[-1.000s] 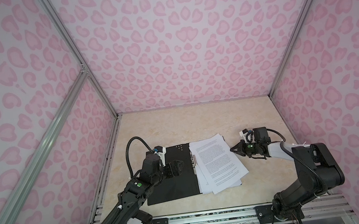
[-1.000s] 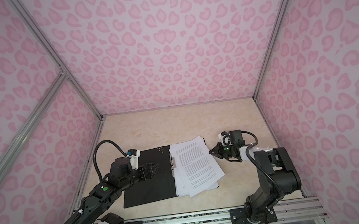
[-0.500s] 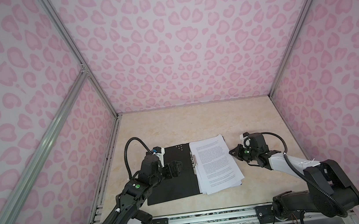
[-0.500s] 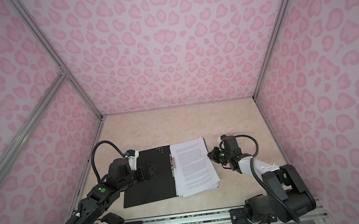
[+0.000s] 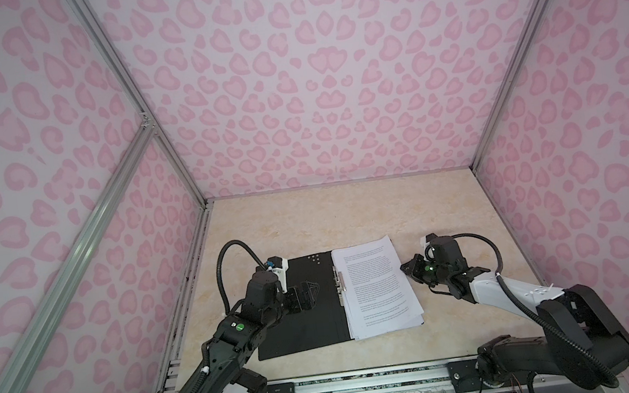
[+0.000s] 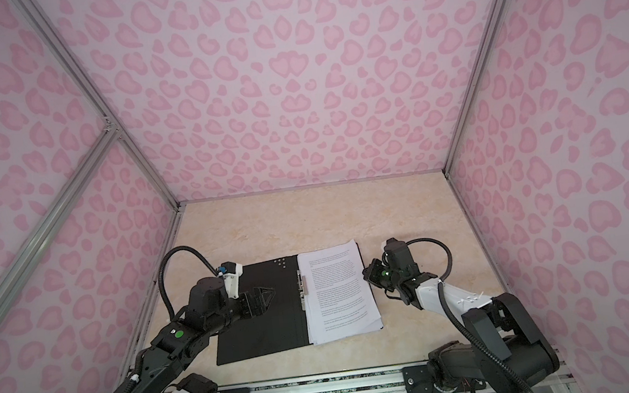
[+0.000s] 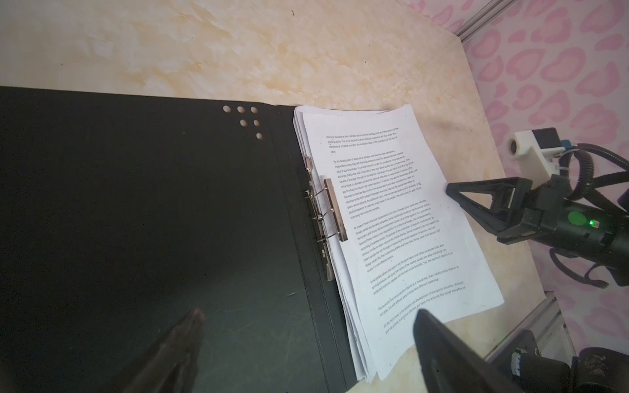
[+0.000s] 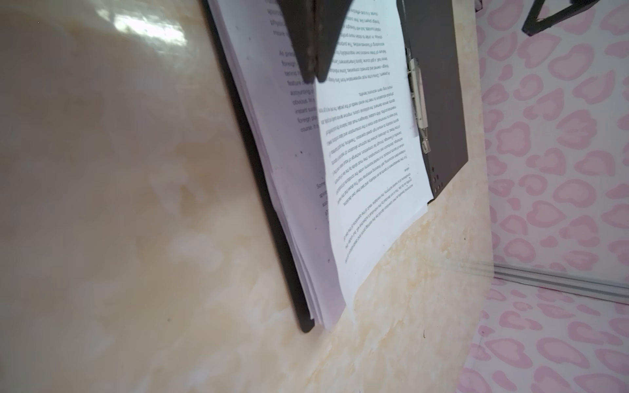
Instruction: Put the files into the folder
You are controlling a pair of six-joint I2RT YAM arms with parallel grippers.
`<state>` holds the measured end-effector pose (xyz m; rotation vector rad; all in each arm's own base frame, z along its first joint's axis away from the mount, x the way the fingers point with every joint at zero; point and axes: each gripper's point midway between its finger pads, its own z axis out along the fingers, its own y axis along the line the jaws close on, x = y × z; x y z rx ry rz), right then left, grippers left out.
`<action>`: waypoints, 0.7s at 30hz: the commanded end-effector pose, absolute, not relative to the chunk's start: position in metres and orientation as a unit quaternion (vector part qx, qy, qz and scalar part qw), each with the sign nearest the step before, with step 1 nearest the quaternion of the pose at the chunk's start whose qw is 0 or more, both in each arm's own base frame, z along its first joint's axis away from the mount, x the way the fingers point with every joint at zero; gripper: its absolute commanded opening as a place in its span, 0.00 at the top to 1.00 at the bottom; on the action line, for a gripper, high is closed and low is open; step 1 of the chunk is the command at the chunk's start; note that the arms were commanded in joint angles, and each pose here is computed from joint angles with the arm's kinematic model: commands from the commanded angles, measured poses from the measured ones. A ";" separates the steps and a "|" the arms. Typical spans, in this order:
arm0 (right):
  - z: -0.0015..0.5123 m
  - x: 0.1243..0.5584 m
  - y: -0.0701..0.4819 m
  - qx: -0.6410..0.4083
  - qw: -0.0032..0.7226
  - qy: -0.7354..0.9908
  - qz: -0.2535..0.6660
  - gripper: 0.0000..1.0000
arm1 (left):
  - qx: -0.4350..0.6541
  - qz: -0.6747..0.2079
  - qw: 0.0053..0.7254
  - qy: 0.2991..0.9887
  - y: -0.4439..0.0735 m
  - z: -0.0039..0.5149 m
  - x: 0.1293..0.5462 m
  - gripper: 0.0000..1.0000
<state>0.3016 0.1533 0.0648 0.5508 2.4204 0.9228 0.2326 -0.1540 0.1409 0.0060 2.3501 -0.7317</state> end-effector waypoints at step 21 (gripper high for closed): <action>0.056 0.299 0.168 0.206 0.244 0.884 0.343 1.00 | -0.017 -0.271 0.330 0.904 -0.150 0.147 0.236 0.03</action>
